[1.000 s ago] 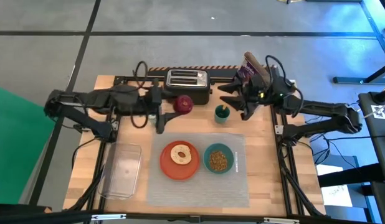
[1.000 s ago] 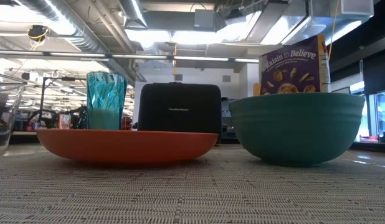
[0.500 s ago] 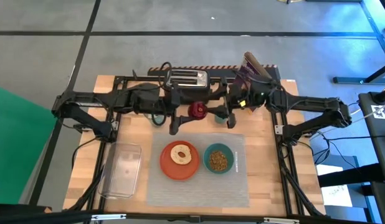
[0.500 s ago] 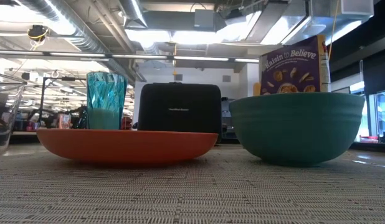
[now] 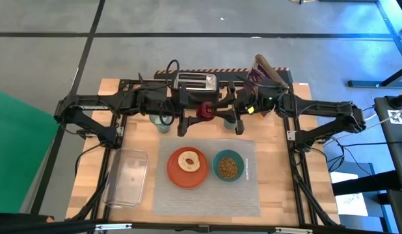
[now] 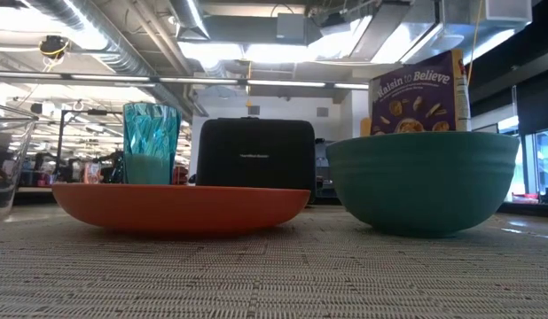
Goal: Arrange a breakfast setting
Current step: Put the apple on the orange plate
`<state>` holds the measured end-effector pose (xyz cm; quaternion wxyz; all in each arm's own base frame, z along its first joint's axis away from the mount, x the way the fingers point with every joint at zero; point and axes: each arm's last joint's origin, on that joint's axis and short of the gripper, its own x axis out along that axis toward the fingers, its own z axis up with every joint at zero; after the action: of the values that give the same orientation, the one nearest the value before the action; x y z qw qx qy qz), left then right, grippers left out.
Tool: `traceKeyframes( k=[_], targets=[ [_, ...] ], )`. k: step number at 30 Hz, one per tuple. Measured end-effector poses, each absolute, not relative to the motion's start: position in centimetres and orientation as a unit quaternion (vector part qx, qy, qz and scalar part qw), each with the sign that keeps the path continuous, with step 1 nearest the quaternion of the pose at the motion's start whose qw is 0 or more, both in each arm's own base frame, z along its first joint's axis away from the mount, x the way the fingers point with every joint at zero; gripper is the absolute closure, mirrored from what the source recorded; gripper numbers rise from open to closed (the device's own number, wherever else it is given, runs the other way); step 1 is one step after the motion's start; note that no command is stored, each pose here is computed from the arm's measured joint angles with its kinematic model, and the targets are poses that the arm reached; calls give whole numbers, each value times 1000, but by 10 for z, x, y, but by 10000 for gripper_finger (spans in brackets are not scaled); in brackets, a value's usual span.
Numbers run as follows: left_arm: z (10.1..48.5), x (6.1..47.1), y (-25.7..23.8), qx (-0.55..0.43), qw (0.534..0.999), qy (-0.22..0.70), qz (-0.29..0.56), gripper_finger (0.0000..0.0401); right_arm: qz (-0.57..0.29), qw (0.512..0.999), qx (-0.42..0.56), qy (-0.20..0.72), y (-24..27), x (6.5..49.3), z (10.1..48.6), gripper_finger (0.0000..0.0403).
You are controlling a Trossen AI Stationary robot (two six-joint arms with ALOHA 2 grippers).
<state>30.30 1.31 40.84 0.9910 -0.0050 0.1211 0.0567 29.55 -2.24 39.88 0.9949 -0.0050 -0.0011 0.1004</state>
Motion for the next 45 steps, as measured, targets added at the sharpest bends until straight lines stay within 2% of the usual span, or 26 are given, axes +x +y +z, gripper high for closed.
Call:
traceKeyframes(
  k=[7, 13, 17, 26, 32, 36, 41, 45],
  targets=[
    [407, 303, 15, -7, 991, 129, 45, 118, 99, 995, -2, 8, -23, 303, 393, 338],
    [407, 303, 15, 3, 991, 129, 43, 115, 95, 995, -3, 9, -24, 303, 392, 395],
    [404, 302, 15, 4, 989, 141, 43, 90, 87, 996, -1, 17, -24, 304, 390, 397],
    [400, 300, 13, -1, 985, 169, 28, 7, 82, 995, 7, 48, -24, 304, 383, 400],
    [384, 315, 13, -13, 980, 196, 17, 4, 92, 995, 6, 45, -24, 306, 400, 401],
    [389, 320, 14, -13, 987, 161, 16, 4, 104, 992, -1, 72, -24, 312, 411, 402],
    [389, 323, 14, -13, 988, 156, 14, 7, 113, 985, 0, 130, -24, 319, 411, 402],
    [387, 322, 12, -14, 986, 167, 11, 7, 114, 983, 2, 141, -24, 324, 407, 402]
  ],
)
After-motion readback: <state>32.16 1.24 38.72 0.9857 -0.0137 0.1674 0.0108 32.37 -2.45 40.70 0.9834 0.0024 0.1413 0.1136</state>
